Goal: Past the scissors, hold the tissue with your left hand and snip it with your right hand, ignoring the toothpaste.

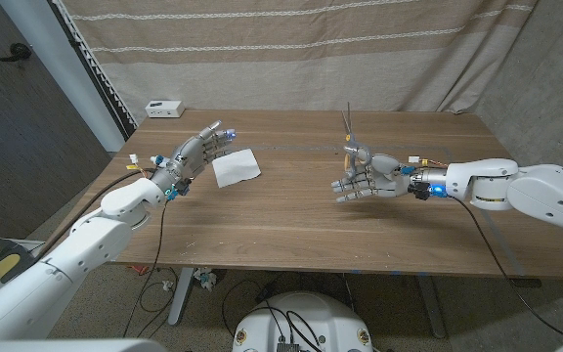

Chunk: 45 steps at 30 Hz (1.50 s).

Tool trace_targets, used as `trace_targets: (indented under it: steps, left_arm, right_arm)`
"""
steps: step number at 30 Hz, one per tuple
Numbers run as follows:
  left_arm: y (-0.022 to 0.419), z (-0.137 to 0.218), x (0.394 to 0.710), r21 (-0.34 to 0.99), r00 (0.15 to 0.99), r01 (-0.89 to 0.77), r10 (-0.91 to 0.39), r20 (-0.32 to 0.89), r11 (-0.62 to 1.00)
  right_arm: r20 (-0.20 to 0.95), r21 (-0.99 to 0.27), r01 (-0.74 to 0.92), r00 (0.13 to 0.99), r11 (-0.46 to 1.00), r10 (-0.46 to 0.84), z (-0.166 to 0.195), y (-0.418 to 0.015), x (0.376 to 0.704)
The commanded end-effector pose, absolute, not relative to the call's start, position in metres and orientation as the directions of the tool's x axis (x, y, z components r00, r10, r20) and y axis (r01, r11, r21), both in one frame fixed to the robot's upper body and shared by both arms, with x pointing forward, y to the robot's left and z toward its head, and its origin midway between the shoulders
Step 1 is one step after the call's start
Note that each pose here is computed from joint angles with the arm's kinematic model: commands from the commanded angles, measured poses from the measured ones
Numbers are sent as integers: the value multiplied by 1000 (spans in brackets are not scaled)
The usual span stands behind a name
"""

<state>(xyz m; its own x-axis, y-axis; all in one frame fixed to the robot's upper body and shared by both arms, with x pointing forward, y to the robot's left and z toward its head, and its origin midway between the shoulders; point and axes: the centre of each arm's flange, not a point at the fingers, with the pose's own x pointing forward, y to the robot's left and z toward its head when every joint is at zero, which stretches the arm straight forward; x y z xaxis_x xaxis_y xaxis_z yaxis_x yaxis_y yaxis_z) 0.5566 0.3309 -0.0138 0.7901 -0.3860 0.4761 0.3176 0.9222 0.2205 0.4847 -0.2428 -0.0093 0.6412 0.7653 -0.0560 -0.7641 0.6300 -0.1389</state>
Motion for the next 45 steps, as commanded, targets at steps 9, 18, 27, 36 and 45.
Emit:
trace_targets:
  steps: [9, 18, 27, 36, 45]
  left_arm:
    - [331, -8, 558, 455, 795, 81, -333, 507, 887]
    - [332, -2, 559, 589, 800, -34, -332, 500, 807]
    - [335, 3, 562, 642, 805, -43, -354, 476, 765]
    - [340, 7, 559, 746, 823, -93, -371, 430, 659]
    - [345, 9, 560, 788, 845, -101, -365, 390, 607]
  right_arm:
    - [-53, -142, -771, 633, 621, 773, -6, -243, 486]
    - [-47, -143, -766, 637, 626, 769, -7, -243, 490]
    - [-47, -145, -763, 642, 630, 766, -6, -245, 492]
    - [-51, -142, -768, 636, 625, 770, -4, -245, 493]
    - [-46, -142, -767, 637, 626, 770, -5, -245, 494]
